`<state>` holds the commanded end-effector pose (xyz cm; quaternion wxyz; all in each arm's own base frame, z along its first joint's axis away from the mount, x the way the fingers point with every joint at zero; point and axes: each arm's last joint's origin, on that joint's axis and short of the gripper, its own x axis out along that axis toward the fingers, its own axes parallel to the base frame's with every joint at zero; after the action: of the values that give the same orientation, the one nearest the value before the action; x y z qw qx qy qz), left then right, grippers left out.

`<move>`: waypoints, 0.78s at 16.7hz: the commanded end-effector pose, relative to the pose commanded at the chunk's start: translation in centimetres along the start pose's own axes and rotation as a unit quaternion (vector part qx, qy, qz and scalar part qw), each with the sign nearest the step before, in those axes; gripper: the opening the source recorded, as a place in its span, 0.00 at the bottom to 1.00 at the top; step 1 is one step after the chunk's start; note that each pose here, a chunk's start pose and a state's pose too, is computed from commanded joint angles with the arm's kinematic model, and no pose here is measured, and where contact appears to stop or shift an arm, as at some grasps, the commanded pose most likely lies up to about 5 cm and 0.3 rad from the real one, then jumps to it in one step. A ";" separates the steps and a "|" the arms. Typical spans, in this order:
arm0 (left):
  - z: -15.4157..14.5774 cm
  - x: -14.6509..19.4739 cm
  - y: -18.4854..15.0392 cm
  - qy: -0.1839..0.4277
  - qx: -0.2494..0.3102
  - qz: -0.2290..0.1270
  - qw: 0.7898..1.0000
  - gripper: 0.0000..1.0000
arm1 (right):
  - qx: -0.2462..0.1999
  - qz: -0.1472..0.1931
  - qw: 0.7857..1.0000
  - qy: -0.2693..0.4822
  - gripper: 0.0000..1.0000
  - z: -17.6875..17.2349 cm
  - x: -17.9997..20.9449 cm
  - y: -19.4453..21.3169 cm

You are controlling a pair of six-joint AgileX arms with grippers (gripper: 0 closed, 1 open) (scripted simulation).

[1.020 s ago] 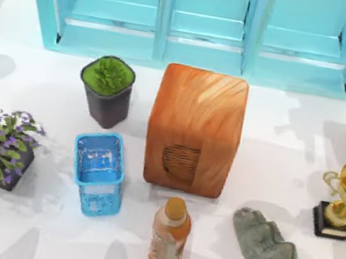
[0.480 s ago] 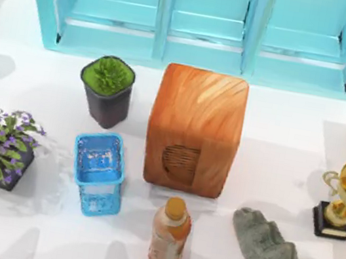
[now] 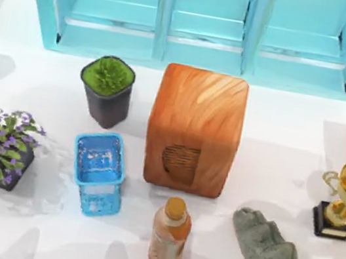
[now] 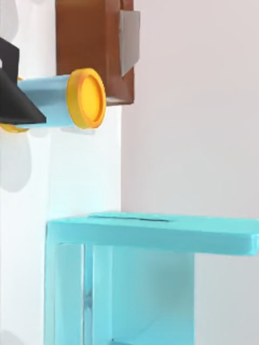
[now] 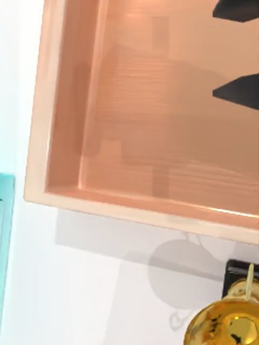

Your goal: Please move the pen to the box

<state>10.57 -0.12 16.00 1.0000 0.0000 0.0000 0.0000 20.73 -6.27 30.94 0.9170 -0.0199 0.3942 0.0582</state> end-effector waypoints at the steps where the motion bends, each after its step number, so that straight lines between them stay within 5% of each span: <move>1: 0.0 0.0 0.0 0.000 0.000 0.000 1.000 1.00 | 0.000 0.000 1.000 0.000 0.00 0.0 0.1 0.0; 13: 0.0 0.0 0.0 0.000 0.000 0.000 1.000 1.00 | -0.003 -0.003 1.000 -0.008 0.00 -1.8 4.8 -0.1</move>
<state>10.57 -0.12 16.00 1.0000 0.0000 0.0000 0.0000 22.72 -6.05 26.19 0.9204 -0.0231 0.3862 0.0562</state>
